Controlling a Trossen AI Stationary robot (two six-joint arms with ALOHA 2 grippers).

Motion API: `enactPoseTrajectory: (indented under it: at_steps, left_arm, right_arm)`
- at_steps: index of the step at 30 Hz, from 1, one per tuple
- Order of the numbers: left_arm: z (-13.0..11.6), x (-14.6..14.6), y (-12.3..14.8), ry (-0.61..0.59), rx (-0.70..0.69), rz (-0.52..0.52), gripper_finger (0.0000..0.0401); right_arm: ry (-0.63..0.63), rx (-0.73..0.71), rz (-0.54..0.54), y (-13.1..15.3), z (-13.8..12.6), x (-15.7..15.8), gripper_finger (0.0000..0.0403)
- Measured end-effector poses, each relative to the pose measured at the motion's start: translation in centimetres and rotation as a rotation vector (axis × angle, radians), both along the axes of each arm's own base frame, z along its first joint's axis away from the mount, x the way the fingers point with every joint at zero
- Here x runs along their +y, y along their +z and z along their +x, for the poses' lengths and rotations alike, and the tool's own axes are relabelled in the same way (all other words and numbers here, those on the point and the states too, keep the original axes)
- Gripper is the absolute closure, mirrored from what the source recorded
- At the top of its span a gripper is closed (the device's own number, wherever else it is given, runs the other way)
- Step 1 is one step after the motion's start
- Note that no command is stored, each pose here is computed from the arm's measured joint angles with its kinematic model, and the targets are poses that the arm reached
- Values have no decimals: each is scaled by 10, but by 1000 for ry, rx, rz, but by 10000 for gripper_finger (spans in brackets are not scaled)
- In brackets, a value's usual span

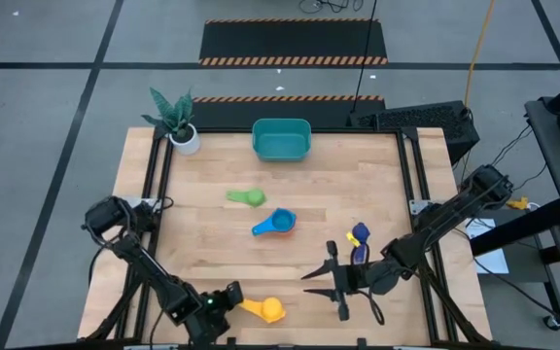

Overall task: Nest measuring cups in basket
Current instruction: Stack the yellow measuring cup on top of the light blue measuring cup

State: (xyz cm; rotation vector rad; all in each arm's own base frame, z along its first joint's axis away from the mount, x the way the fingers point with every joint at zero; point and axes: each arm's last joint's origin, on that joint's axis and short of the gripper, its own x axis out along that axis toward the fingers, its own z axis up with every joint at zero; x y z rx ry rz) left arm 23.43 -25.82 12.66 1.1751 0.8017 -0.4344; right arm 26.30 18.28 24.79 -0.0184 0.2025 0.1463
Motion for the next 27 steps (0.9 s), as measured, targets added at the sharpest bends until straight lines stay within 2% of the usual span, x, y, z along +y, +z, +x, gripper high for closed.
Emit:
enactPoseTrajectory:
  at_steps: [6, 13, 16, 22, 27]
  left_arm:
    - [17, 24, 37, 235, -90, -233, 387]
    - [29, 58, 87, 413, -217, -442, 392]
    - [27, 75, 102, 499, -256, -529, 393]
    - [7, 96, 123, 498, -347, -722, 390]
    - [0, 112, 112, 384, -427, -959, 395]
  right_arm:
    - [-12, 76, -58, 6, -10, -11, 277]
    - [-9, 105, -107, 19, -25, -22, 277]
    - [-10, 118, -111, 25, -32, -27, 277]
    - [-2, 162, -126, 31, -47, -34, 277]
    - [0, 183, -153, 33, -53, -39, 277]
